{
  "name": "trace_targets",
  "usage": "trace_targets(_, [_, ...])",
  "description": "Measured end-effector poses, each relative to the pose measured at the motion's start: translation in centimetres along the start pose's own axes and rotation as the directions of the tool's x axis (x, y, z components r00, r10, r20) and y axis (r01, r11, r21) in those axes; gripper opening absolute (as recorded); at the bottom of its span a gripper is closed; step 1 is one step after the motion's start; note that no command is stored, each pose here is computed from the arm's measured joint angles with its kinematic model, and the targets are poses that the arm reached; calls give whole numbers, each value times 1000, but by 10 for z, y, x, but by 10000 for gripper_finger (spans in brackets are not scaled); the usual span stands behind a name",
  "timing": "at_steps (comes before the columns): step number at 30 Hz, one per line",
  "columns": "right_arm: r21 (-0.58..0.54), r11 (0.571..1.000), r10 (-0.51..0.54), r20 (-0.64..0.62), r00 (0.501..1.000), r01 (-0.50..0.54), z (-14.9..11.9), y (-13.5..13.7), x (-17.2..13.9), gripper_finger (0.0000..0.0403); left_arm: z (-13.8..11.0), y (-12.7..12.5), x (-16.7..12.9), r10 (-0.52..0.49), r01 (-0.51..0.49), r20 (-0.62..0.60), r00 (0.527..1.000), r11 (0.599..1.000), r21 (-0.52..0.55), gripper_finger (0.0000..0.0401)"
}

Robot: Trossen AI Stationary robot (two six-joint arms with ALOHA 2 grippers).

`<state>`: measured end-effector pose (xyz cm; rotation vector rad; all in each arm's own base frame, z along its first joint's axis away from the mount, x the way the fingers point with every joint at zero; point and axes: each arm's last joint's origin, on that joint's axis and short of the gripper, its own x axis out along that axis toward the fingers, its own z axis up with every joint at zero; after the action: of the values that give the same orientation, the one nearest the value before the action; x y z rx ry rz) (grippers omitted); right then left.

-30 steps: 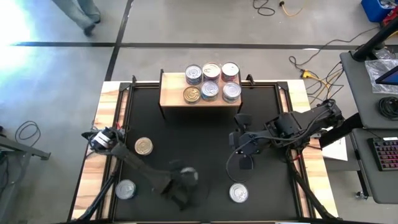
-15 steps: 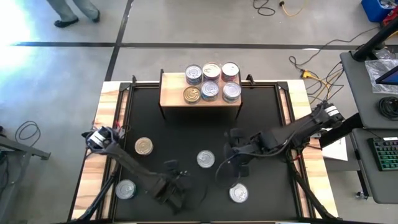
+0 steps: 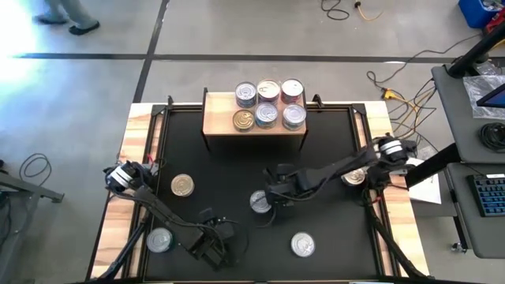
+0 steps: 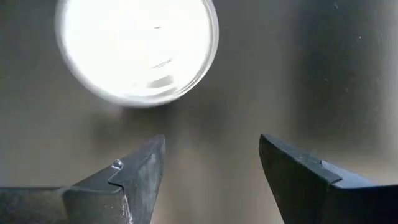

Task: Stack canned seafood by type on shelf
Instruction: Stack the green tuna can on top of the other green tuna can on the shelf

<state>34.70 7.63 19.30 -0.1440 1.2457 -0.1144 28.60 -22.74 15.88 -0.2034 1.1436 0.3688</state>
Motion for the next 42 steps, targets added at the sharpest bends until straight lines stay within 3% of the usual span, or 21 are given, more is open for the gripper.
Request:
trace_targets(5, [88,994,-67,-38,997,70,5,-9,30,239,-14,16,-3,6,-7,-7,1000,997,-78,302])
trace_targets(8, [152,986,-57,-51,997,64,6,-9,43,230,-26,27,-2,18,-20,-17,1000,993,-116,302])
trace_targets(11, [196,977,81,7,997,-81,14,-3,50,226,-33,38,-2,4,-6,-10,1000,982,-188,300])
trace_targets(15, [208,928,277,170,946,-309,32,8,42,228,-43,52,3,-25,27,8,1000,966,-258,299])
trace_targets(18, [170,912,325,255,911,-373,44,10,29,234,-46,58,5,-74,83,45,996,956,-281,299])
trace_targets(20, [136,920,323,269,907,-368,46,9,25,238,-48,61,7,-71,84,55,996,956,-282,299])
trace_targets(26, [110,964,221,186,958,-243,33,5,37,248,-49,64,9,-65,91,101,993,958,-273,303])
trace_targets(34, [29,970,227,227,947,-240,40,9,54,259,-43,65,11,22,2,271,962,996,-88,304])
trace_targets(38, [-7,968,247,213,945,-251,40,12,63,261,-41,65,14,61,-34,337,940,996,-84,304])
trace_targets(42, [-30,960,277,211,937,-277,42,14,69,265,-43,67,22,45,-13,329,943,995,-98,304])
